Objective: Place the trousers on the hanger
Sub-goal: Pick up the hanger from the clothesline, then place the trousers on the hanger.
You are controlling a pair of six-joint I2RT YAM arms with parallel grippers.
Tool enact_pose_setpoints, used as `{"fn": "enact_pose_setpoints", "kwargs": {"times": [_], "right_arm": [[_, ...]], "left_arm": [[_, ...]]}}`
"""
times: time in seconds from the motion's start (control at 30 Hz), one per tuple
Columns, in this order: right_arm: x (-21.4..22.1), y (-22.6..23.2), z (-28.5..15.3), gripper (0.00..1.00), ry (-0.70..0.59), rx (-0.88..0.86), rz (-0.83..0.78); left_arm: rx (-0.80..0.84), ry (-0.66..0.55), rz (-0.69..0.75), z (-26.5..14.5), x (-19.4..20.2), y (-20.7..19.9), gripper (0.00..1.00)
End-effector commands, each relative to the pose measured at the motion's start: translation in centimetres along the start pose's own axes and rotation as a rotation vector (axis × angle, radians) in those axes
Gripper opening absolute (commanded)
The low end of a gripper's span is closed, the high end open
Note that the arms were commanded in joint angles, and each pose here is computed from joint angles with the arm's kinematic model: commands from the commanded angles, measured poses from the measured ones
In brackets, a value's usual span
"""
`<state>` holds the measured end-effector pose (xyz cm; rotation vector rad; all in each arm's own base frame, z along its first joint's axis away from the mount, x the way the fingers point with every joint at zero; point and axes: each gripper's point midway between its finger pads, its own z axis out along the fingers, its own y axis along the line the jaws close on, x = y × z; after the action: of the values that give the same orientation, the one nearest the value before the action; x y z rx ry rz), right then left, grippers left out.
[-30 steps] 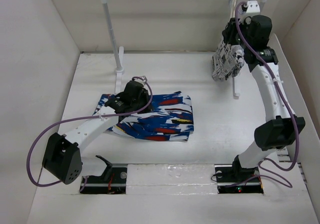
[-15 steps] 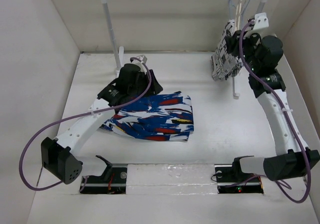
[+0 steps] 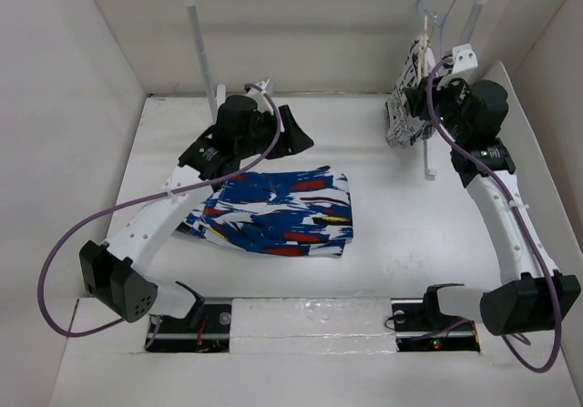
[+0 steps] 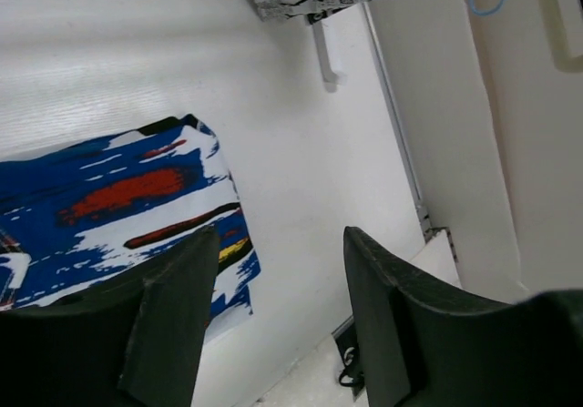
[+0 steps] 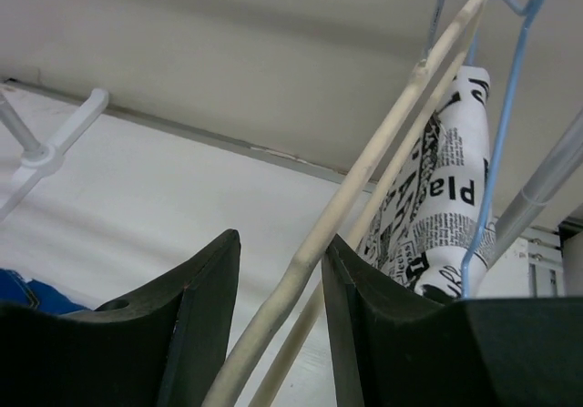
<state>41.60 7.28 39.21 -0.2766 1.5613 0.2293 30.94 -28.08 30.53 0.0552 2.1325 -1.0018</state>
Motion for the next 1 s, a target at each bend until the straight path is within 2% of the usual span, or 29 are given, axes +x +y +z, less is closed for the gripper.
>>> {"fn": "enact_pose_setpoints", "kwargs": {"times": [0.0, 0.1, 0.23, 0.3, 0.43, 0.47, 0.63, 0.8, 0.9, 0.97], "right_arm": [[-3.9, 3.0, -1.4, 0.00, -0.087, -0.118, -0.098], [-1.1, 4.9, -3.2, 0.00, -0.021, -0.128, -0.109], [5.5, 8.4, -5.9, 0.00, 0.113, -0.197, -0.094], [6.5, 9.3, -7.3, 0.00, 0.128, -0.212, -0.095], [10.2, 11.7, -9.9, 0.00, 0.213, -0.245, -0.098], [10.7, 12.3, -10.0, 0.00, 0.221, -0.265, -0.100], [11.5, 13.4, -11.2, 0.00, 0.238, -0.262, -0.103], [11.8, 14.9, -11.5, 0.00, 0.247, -0.300, -0.114], [11.8, 14.7, -11.4, 0.00, 0.247, -0.258, -0.123], [11.9, 15.7, -11.3, 0.00, 0.245, -0.290, -0.125]], "left_arm": [[0.175, -0.066, 0.006, -1.5, -3.2, -5.3, 0.54], [0.241, -0.088, 0.001, -1.5, -3.8, -7.8, 0.61], [0.273, -0.077, 0.022, -0.2, -3.1, -11.0, 0.63], [0.285, -0.063, 0.025, 1.0, -2.4, -12.2, 0.63], [0.250, -0.033, -0.017, 4.4, -1.2, -11.9, 0.64], [0.238, -0.044, -0.019, 4.5, -1.4, -11.7, 0.64], [0.151, 0.051, -0.021, 7.7, 1.5, -10.2, 0.63], [0.161, 0.098, -0.054, 9.7, 3.4, -9.9, 0.63], [0.113, 0.145, -0.072, 11.1, 4.8, -9.1, 0.60], [0.129, 0.149, -0.095, 11.6, 5.2, -9.2, 0.57]]}}
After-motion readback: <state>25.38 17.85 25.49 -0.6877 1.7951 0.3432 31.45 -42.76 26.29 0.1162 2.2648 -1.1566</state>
